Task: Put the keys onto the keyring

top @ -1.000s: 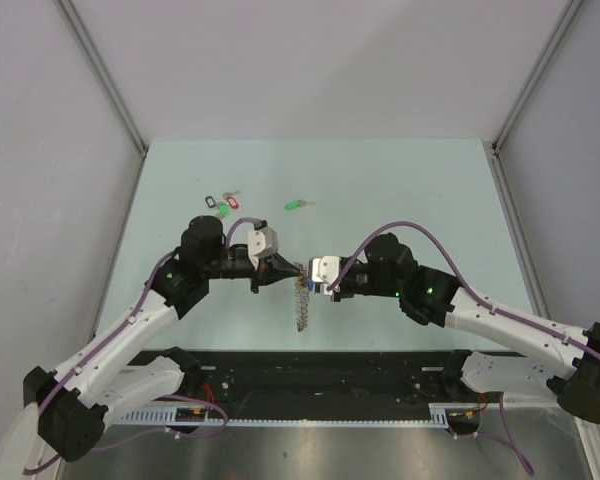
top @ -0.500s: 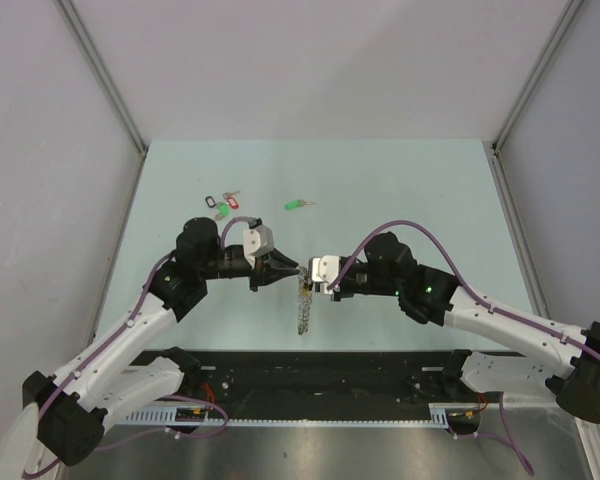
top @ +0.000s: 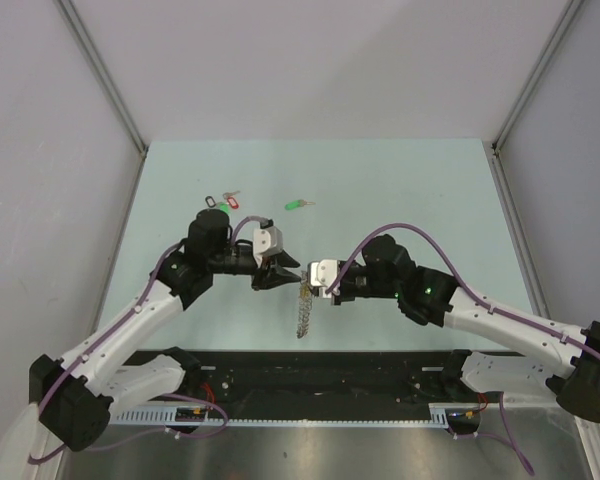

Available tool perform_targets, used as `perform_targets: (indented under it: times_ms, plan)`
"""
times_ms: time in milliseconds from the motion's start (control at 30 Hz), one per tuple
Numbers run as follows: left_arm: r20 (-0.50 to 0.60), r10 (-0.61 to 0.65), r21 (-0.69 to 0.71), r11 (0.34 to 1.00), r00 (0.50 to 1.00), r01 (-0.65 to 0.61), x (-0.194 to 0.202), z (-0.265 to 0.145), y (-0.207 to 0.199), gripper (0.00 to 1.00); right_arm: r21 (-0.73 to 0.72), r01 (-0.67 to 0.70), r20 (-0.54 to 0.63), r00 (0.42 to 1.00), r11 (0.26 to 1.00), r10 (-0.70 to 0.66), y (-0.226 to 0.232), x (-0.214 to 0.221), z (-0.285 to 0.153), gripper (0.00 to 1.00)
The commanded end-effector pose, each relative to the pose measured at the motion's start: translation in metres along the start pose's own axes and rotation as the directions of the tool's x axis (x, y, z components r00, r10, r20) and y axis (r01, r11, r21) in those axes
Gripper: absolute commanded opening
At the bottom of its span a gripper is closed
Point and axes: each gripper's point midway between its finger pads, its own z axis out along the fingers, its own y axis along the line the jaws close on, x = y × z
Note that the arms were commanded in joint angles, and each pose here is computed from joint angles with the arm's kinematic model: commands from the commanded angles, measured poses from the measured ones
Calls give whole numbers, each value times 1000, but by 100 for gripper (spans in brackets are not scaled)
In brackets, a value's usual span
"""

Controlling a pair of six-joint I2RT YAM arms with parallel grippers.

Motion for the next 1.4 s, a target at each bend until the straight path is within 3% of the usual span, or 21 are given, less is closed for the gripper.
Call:
perform_targets:
  times_ms: [0, 467, 567, 633, 667, 900, 1067, 1367]
  plan:
    - [6, 22, 94, 995, 1000, -22, -8, 2, -9, 39, 32, 46, 67, 997, 998, -48, -8, -23, -4, 0]
    - [-43, -17, 199, 980, 999, 25, 3, 14, -24, 29, 20, 58, 69, 996, 998, -60, -3, -25, -2, 0]
    - [-54, -28, 208, 977, 998, 38, 5, 15, -25, 20, 21, 61, 69, 996, 998, -62, -3, -25, -1, 0]
    - [-59, -27, 215, 976, 998, 39, 5, 17, -25, 3, 24, 61, 66, 996, 998, -62, -3, -25, -2, 0]
    - [-66, -32, 214, 976, 997, 45, 6, 16, -25, 0, 27, 60, 64, 996, 998, -62, -4, -24, -2, 0]
    - [-59, -24, 123, 992, 998, 31, 0, 12, -11, 0, 69, 49, 18, 999, 996, -50, -10, -16, -7, 0]
    - [62, -2, -24, 1000, 998, 3, -27, -2, 8, 0, 77, 39, 5, 999, 996, -40, -14, -12, -7, 0]
    - [176, -13, -43, 999, 984, 21, -39, -4, 5, 0, 15, 48, 71, 996, 999, -49, -6, -21, 6, 0]
